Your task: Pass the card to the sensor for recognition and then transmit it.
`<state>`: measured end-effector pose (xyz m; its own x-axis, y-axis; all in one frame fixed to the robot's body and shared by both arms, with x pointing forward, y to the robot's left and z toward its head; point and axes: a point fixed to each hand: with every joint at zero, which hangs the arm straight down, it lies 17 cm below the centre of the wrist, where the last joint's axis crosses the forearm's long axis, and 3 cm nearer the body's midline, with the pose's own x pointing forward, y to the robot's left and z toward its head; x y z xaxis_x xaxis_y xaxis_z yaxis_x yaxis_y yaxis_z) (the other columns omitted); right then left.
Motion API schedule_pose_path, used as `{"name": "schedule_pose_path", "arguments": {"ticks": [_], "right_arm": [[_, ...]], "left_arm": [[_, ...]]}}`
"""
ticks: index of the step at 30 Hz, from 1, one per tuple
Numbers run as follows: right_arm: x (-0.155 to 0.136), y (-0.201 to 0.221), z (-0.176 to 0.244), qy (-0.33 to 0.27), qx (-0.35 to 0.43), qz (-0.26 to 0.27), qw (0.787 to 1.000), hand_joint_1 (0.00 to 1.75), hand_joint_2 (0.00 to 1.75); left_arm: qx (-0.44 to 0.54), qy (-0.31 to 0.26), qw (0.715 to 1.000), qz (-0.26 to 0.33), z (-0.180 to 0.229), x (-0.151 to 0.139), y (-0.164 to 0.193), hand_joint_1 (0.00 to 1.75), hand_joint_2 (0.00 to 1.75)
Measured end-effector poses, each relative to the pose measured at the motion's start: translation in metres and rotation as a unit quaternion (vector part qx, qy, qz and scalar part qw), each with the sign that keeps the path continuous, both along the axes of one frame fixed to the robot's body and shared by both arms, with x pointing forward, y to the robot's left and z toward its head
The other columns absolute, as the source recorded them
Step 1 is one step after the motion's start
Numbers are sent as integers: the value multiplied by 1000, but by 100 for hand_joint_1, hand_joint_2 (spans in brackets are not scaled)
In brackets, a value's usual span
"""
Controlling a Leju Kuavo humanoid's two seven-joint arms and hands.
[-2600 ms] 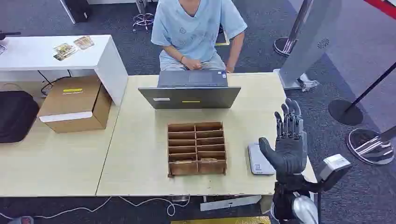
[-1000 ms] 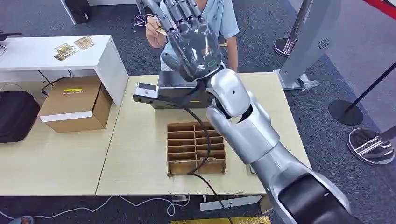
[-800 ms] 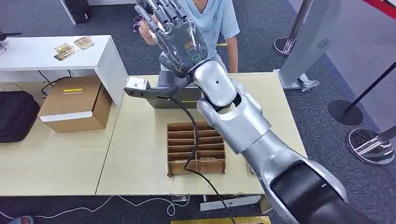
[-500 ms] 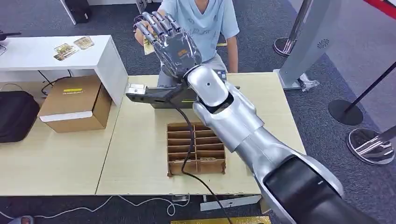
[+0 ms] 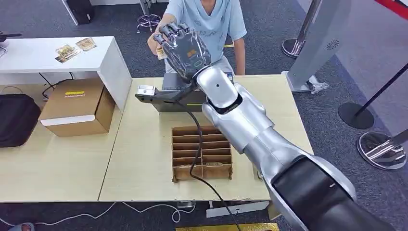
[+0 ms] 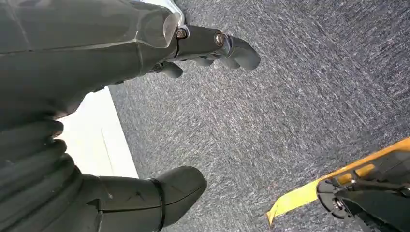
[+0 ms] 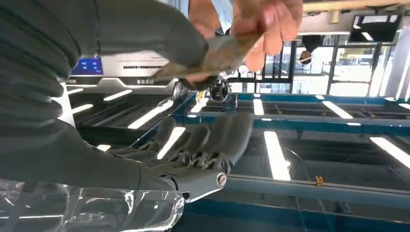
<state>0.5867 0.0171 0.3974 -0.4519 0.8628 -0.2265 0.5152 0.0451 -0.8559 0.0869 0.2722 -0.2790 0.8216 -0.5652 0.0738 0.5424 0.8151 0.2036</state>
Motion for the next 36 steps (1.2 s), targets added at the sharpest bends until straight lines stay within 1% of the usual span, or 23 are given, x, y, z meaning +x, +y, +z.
{"name": "schedule_pose_path", "arguments": {"ticks": [13, 16, 18, 21, 27, 28, 31, 34, 36], "right_arm": [[-1, -6, 13, -19, 15, 4, 1000, 175, 175], [-7, -6, 25, -38, 32, 21, 999, 175, 175], [-16, -9, 40, -61, 71, 42, 995, 175, 175], [-32, -29, 59, -91, 142, 69, 983, 175, 175], [-59, -97, 63, -118, 247, 77, 959, 175, 175], [-63, -104, 56, -115, 257, 77, 957, 175, 175], [-73, -130, 62, -130, 280, 77, 948, 175, 175], [-85, -151, 57, -139, 295, 73, 943, 175, 175], [-90, -157, 58, -144, 298, 71, 941, 175, 175]], "left_arm": [[1, 0, 1000, 0, 0, 0, 0, 0, 175], [1, 0, 1000, 1, 0, -1, 1, 0, 175], [1, -1, 1000, 10, 0, -1, 1, 0, 175], [3, 4, 1000, 11, -1, -5, 2, 0, 175], [4, 15, 1000, 24, -2, -18, 3, 0, 175], [4, 15, 1000, 26, -2, -18, 3, 0, 175], [4, 17, 999, 31, -3, -20, 4, 0, 175], [3, 18, 999, 36, -3, -21, 3, 0, 175], [3, 21, 999, 37, -3, -24, 4, 0, 175]]}}
